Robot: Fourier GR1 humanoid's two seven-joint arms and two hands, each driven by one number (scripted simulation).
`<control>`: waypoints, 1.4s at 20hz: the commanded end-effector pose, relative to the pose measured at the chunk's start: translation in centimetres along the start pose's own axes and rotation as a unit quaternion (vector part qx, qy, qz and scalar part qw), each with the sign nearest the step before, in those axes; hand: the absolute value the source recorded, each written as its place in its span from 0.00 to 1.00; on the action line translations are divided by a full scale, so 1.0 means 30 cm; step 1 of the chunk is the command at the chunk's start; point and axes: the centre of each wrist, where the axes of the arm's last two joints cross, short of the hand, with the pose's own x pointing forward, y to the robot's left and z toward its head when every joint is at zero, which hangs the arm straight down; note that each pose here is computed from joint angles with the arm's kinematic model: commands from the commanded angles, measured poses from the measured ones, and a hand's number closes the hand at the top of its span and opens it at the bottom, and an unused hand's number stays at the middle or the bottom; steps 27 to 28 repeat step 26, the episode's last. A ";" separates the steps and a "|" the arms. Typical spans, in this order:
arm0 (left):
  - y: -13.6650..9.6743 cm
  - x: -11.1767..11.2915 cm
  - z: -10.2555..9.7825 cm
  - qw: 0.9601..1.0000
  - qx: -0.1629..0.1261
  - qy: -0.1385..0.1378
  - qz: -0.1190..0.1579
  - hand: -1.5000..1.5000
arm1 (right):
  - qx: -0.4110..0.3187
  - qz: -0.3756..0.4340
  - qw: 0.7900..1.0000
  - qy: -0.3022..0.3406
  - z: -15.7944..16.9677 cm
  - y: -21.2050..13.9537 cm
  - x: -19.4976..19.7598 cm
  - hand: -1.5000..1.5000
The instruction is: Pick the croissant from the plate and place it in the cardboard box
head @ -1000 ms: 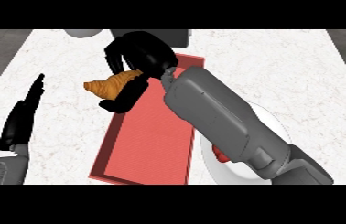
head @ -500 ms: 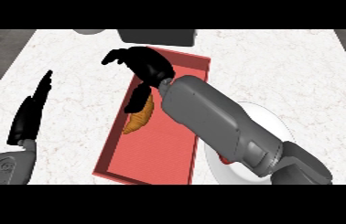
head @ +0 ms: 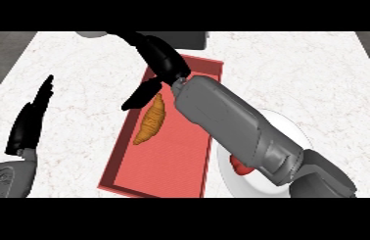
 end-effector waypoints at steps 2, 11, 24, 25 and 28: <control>-0.001 -0.059 0.030 1.000 0.009 0.002 -0.009 0.50 | -0.059 -0.078 0.995 -0.011 -0.005 -0.050 -0.032 0.00; 0.069 -0.084 0.055 1.000 0.016 0.017 0.003 0.50 | -0.082 -0.119 0.990 -0.001 0.045 -0.434 -0.159 0.00; 0.049 0.009 0.019 1.000 0.012 0.002 -0.001 0.50 | -0.079 -0.077 0.994 0.022 0.404 -0.845 -0.415 0.00; 0.059 -0.020 0.027 1.000 0.005 0.002 0.002 0.50 | -0.070 -0.072 0.995 0.030 0.403 -0.879 -0.395 0.00; -0.010 0.025 0.020 1.000 0.004 0.004 -0.002 0.50 | -0.067 -0.055 0.996 0.032 0.385 -0.914 -0.357 0.00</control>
